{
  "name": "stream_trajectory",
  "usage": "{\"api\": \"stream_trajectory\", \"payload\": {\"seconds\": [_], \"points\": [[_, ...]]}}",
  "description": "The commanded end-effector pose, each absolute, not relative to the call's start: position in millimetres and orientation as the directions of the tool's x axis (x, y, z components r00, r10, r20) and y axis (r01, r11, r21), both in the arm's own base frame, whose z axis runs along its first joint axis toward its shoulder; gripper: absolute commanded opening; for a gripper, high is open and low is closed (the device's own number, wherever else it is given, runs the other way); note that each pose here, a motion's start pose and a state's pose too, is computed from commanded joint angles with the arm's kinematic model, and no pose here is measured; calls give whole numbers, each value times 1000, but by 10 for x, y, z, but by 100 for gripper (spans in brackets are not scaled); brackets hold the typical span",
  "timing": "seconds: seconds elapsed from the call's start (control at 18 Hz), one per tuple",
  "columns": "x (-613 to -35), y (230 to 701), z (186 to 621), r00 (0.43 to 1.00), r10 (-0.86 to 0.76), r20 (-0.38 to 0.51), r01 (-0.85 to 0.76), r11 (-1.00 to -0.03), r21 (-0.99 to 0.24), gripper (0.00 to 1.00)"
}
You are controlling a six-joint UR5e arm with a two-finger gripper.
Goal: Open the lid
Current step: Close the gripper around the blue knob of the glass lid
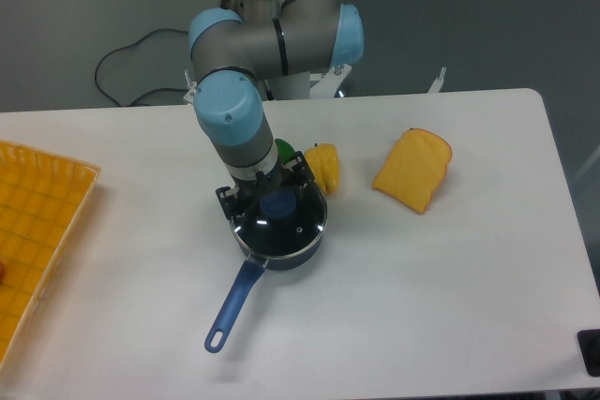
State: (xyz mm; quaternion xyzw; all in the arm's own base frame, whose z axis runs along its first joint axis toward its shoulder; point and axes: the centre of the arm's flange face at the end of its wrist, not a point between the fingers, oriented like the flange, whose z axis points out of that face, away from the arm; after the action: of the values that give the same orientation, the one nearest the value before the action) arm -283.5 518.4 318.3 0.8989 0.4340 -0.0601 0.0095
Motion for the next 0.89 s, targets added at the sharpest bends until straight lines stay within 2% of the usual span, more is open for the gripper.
{"api": "stream_trajectory", "payload": {"seconds": [0.44,0.89], "points": [[-2835,5184,3006,618,778,-112,783,-622,-8,100],[-2903,5147,3013,606,789,-100,792,-610,-7,100]]}}
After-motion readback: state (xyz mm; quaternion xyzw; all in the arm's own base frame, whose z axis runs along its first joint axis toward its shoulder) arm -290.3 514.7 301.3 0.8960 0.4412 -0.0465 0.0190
